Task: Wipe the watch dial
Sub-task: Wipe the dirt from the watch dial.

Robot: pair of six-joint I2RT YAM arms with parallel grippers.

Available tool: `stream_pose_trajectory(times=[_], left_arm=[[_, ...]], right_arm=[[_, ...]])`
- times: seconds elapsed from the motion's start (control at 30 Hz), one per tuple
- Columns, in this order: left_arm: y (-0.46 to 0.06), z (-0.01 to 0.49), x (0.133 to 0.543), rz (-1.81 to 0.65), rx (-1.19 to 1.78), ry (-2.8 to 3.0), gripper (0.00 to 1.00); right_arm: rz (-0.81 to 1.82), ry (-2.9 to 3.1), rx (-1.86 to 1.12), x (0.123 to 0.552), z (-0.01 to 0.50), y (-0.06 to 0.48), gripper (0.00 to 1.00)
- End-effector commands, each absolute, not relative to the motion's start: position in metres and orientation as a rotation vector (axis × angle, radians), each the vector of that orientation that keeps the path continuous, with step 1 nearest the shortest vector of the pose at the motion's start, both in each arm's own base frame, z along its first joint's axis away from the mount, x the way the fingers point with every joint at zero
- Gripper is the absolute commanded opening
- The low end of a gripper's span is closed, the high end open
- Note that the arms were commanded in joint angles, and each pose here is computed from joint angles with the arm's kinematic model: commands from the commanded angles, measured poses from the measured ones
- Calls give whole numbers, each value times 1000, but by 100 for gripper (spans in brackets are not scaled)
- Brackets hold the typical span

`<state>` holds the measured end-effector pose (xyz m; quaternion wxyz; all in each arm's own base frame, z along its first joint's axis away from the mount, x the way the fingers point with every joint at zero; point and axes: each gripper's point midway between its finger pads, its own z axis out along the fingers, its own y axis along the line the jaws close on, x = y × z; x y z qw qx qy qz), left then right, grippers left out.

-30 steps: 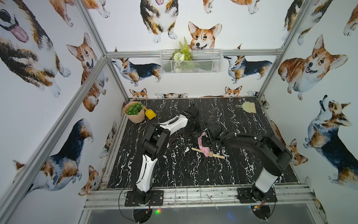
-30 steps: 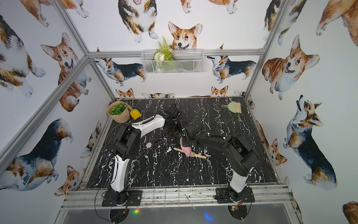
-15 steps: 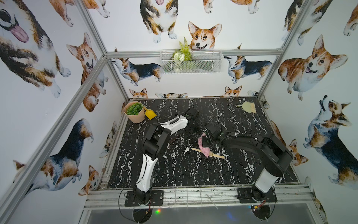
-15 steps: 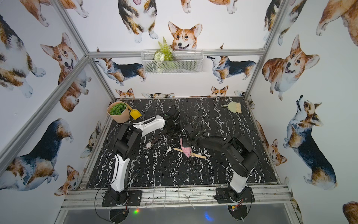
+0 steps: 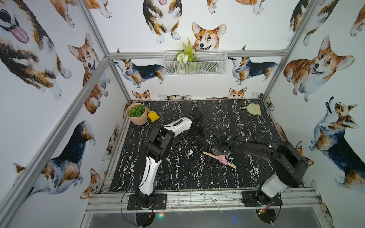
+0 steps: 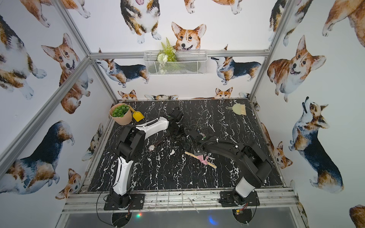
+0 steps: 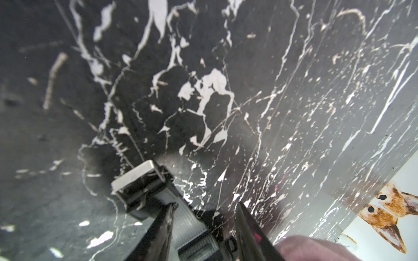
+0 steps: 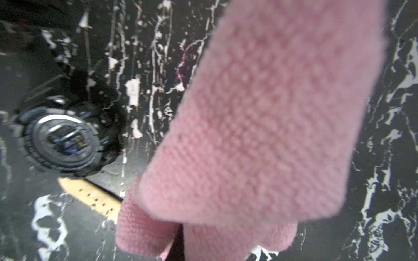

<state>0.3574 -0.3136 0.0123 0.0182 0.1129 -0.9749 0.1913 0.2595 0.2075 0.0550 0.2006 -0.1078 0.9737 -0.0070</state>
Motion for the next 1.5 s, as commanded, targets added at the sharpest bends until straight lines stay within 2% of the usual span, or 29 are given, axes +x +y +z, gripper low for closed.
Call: stream_pose_trajectory(times=[0.0, 0.17, 0.3, 0.53, 0.9, 1.17, 1.47], left_arm=[[-269, -30, 334, 211, 403, -3009, 48], [-274, -31, 333, 258, 419, -2993, 48], [-275, -33, 330, 272, 427, -2978, 48], [-275, -37, 324, 274, 443, -2954, 48], [-271, -40, 319, 254, 428, -2946, 48], [-266, -44, 315, 221, 415, -2942, 48], [-265, -47, 314, 208, 411, -2941, 47]], right_arm=[[272, 2647, -329, 267, 78, 249, 13], [459, 2618, -354, 277, 91, 286, 13], [441, 2664, -352, 285, 71, 296, 14], [366, 2749, -275, 303, 26, 287, 16], [165, 2837, -211, 296, 9, 241, 10], [-3, 2813, -185, 293, 21, 211, 6], [138, 2725, -133, 297, 59, 217, 5]])
